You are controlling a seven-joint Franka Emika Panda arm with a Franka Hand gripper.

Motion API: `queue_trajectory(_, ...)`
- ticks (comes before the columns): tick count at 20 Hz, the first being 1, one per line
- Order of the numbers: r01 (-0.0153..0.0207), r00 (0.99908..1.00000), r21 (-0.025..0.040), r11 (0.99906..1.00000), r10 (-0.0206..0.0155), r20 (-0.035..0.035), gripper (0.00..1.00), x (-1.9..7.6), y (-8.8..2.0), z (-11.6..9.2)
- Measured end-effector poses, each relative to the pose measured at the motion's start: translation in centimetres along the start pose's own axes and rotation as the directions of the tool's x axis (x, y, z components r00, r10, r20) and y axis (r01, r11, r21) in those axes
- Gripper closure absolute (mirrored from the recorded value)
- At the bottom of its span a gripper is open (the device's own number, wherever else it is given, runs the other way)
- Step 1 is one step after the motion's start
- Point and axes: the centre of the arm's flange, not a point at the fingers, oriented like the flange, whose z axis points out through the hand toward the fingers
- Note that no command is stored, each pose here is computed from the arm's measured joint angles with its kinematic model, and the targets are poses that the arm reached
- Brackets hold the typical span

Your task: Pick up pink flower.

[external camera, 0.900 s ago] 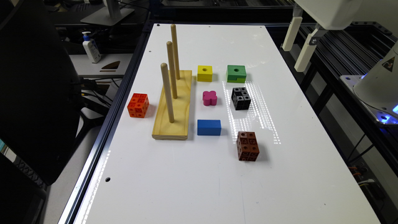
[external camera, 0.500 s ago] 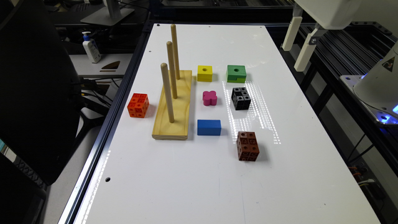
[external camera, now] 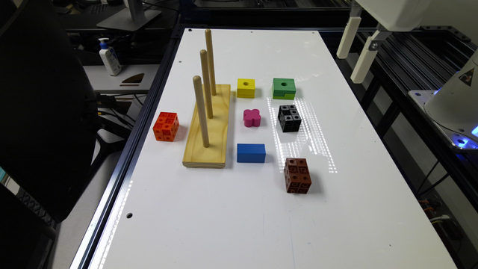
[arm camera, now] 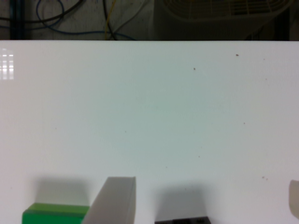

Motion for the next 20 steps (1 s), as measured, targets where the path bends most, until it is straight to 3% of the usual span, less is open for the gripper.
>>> queue_trajectory(11, 0.0013, 0.999977, 0.0095, 0.999954, -0.0012, -0.0067, 0.00, 0.67, -0.8, -0.6)
queue_trajectory(15, 0.0025, 0.999965, 0.0152, 0.999881, -0.0024, -0.0080, 0.00, 1.71, -2.1, -0.6)
queue_trajectory(20, 0.0033, 0.999994, 0.0151, 0.999880, -0.0033, -0.0008, 0.00, 3.29, -4.0, 0.3)
